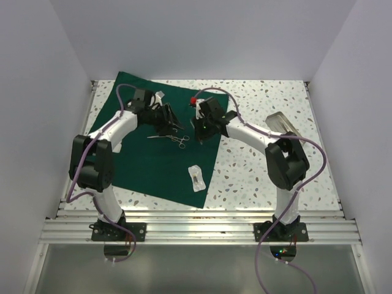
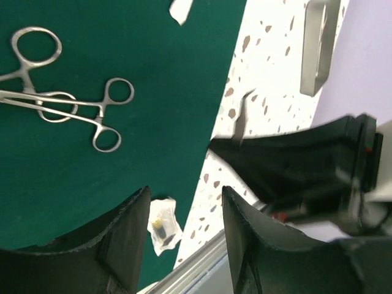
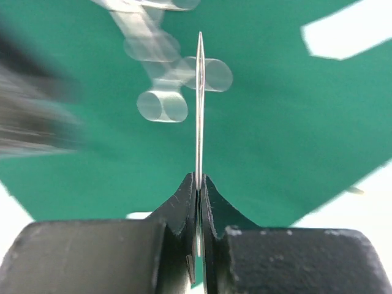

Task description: Prepare the surgical pack

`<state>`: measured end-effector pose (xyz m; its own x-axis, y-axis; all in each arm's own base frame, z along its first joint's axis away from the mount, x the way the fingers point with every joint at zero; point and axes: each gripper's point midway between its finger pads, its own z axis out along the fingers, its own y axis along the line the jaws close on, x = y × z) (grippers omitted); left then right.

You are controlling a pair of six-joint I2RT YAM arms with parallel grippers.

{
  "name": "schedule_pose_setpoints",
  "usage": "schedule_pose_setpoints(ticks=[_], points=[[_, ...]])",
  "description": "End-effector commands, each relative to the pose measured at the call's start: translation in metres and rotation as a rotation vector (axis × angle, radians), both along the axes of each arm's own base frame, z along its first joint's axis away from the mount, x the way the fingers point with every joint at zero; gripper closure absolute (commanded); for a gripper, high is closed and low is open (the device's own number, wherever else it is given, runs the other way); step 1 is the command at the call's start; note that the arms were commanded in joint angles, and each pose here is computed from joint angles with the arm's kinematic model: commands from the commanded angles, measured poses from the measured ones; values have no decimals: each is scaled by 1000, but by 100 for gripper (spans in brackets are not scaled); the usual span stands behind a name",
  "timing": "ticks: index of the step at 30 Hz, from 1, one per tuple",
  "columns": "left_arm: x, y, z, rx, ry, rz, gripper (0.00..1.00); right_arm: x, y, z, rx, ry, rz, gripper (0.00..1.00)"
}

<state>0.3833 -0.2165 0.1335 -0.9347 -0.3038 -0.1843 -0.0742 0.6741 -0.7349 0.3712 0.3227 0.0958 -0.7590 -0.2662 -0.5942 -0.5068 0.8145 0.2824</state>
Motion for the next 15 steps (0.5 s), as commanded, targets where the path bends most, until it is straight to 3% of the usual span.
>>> schedule_pose_setpoints(ticks=[1,6,8,11,15], points=[[19,16,15,85,-93,15,46,36,-93,13,-306,-178,-127,100],[26,39,-8,254,-37,64,47,77,-226,20,-622,-258,-298,100],[24,45,-18,291,-10,76,47,81,-269,20,-784,-275,-291,100],[14,52,-38,331,52,87,49,84,-339,10,-891,-215,-331,100],[13,64,-47,397,81,103,50,83,-379,2,-970,-170,-317,100]])
